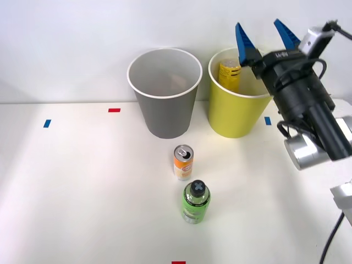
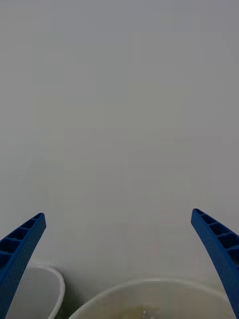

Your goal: Put cans in the gray bin, plastic bottles in the light green bin

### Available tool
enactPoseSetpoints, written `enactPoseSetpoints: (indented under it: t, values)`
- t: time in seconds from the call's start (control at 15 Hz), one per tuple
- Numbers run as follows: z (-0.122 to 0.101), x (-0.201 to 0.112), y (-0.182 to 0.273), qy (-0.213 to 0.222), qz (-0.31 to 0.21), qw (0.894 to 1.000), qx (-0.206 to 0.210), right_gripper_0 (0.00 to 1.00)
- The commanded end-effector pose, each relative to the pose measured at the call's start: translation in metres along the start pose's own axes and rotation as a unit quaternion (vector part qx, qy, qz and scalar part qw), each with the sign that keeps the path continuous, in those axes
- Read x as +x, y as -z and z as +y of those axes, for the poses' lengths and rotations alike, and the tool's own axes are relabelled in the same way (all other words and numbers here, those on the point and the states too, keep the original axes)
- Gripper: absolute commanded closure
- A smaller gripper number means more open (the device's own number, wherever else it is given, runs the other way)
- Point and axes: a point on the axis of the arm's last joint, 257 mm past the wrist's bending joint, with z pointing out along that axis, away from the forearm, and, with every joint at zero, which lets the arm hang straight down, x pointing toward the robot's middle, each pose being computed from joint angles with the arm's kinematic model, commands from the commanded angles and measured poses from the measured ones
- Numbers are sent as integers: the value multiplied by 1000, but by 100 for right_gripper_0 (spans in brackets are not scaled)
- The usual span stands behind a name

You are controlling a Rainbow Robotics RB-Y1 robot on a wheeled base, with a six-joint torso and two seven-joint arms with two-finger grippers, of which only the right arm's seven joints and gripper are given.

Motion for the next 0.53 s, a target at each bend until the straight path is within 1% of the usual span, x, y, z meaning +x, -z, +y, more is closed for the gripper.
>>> enactPoseSetpoints:
  t: [0.07, 0.13, 0.2, 0.53]
  values:
    - [6, -5, 47, -20, 6, 1000, -3, 0]
    - [8, -5, 61, -30, 10, 1000, -2, 0]
    - [5, -7, 79, -33, 15, 999, 7, 0]
    - [-5, -9, 161, -30, 39, 998, 47, 0]
